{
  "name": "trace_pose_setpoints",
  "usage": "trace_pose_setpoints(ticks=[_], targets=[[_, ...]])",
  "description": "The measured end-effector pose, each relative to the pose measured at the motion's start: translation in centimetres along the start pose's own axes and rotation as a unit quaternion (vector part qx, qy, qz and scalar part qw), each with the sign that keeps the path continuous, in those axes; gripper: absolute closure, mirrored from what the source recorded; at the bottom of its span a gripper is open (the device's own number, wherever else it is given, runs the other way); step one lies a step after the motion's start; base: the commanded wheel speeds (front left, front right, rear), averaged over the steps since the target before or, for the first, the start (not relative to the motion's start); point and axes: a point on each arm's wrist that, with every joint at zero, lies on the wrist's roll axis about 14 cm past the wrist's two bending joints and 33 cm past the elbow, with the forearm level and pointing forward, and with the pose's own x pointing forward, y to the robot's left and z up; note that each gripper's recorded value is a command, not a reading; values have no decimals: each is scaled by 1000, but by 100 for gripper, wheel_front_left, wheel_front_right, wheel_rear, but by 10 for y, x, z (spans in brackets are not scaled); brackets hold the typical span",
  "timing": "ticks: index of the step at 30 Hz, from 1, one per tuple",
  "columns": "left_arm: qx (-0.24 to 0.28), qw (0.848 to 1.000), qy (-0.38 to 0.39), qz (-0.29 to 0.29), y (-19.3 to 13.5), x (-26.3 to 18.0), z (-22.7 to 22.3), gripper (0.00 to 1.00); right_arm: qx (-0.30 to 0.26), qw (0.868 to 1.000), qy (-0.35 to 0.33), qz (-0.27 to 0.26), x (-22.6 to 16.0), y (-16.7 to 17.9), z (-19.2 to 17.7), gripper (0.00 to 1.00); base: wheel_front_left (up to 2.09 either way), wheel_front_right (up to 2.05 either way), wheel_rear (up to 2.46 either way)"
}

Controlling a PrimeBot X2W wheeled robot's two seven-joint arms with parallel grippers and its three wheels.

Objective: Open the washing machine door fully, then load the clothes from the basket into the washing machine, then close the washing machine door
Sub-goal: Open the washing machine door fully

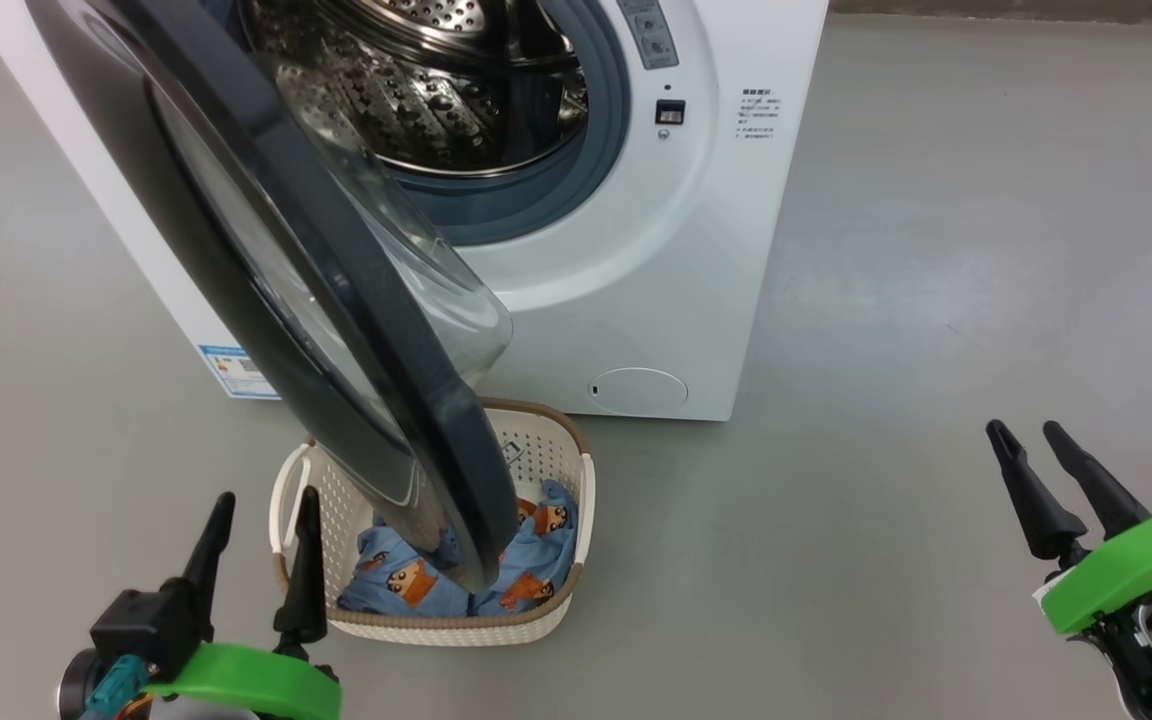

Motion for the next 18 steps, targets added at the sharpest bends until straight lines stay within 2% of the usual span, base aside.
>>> trace_pose_setpoints(ticks=[11,18], targets=[[0,1000,0,3,2,-2,0,0,-88,995,-37,-33,-18,-12,2,0,0,0,0],[-1,1000,5,5,3,-4,-3,0,-122,991,-36,-44,-28,-15,-6,0,0,0,0]])
